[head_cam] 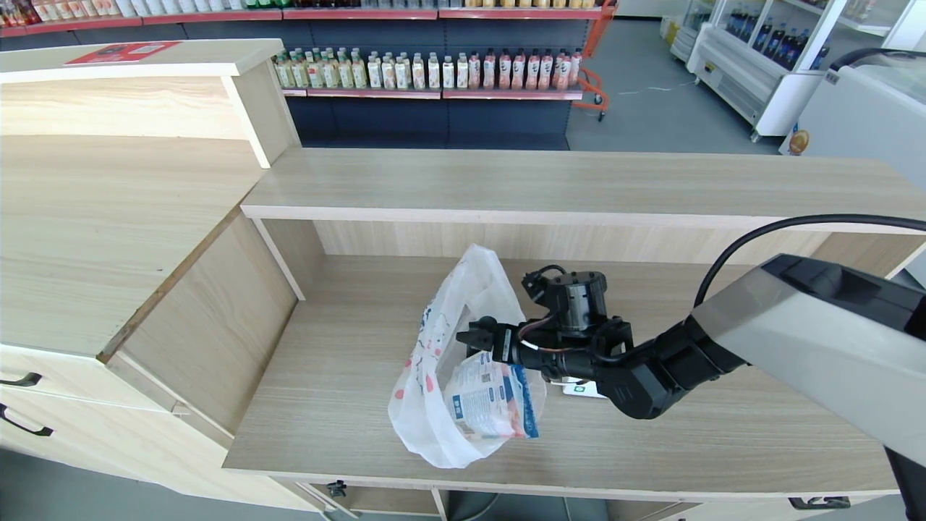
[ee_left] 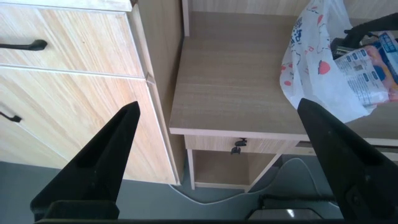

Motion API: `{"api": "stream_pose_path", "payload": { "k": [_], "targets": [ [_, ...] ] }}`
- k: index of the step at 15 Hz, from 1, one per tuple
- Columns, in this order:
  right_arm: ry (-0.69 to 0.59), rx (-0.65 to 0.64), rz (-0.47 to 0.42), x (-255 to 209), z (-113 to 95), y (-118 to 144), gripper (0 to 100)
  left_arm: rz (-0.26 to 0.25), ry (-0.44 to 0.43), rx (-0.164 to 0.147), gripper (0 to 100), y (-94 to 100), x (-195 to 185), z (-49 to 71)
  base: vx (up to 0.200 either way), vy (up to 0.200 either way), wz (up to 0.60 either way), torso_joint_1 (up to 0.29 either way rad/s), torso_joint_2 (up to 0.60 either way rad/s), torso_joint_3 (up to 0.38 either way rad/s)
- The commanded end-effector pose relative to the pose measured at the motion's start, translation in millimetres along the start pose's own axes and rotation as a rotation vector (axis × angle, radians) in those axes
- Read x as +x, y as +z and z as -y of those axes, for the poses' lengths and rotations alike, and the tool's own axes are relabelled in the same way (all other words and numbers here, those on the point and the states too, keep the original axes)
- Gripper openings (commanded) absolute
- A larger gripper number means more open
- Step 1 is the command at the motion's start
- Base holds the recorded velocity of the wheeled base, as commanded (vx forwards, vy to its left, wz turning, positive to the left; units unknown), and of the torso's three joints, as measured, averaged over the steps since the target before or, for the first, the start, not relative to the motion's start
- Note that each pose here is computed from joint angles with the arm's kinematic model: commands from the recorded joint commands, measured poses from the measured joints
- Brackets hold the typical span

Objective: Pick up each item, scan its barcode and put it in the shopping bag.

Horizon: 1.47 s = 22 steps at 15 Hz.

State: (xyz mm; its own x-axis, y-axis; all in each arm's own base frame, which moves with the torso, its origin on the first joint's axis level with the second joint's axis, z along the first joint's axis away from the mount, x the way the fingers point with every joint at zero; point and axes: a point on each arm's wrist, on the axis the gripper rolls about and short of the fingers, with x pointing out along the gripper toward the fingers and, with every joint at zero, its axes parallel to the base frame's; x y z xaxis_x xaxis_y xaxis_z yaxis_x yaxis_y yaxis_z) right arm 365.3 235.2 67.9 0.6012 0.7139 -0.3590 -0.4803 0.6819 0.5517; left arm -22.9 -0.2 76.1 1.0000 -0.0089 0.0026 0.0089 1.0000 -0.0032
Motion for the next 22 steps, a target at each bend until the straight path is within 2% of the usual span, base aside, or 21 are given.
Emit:
{"api": "stream_pose_path", "payload": {
  "k": [1,4,9,17,22],
  "targets": [
    [0.022,0.020,0.016,-3.2,-6.7,8.1,100,0.001,0.000,0.000,100,0.0,0.0,0.0,0.000,0.000,0.00,0.000,0.00,0.000],
    [0.078,0.088,0.062,-1.1,-23.2,23.8,100,0.001,0.000,-0.001,100,0.0,0.0,0.0,0.000,0.000,0.00,0.000,0.00,0.000],
    [0.097,0.094,0.027,3.9,-34.8,11.6,100,0.001,0.000,-0.001,100,0.0,0.0,0.0,0.000,0.000,0.00,0.000,0.00,0.000],
    [0.115,0.100,0.046,4.2,-36.5,14.4,100,0.001,0.001,0.000,100,0.0,0.0,0.0,0.000,0.000,0.00,0.000,0.00,0.000],
    [0.087,0.111,0.081,-2.5,-20.0,23.0,100,0.001,0.000,-0.001,100,0.0,0.0,0.0,0.000,0.000,0.00,0.000,0.00,0.000]
  ]
}}
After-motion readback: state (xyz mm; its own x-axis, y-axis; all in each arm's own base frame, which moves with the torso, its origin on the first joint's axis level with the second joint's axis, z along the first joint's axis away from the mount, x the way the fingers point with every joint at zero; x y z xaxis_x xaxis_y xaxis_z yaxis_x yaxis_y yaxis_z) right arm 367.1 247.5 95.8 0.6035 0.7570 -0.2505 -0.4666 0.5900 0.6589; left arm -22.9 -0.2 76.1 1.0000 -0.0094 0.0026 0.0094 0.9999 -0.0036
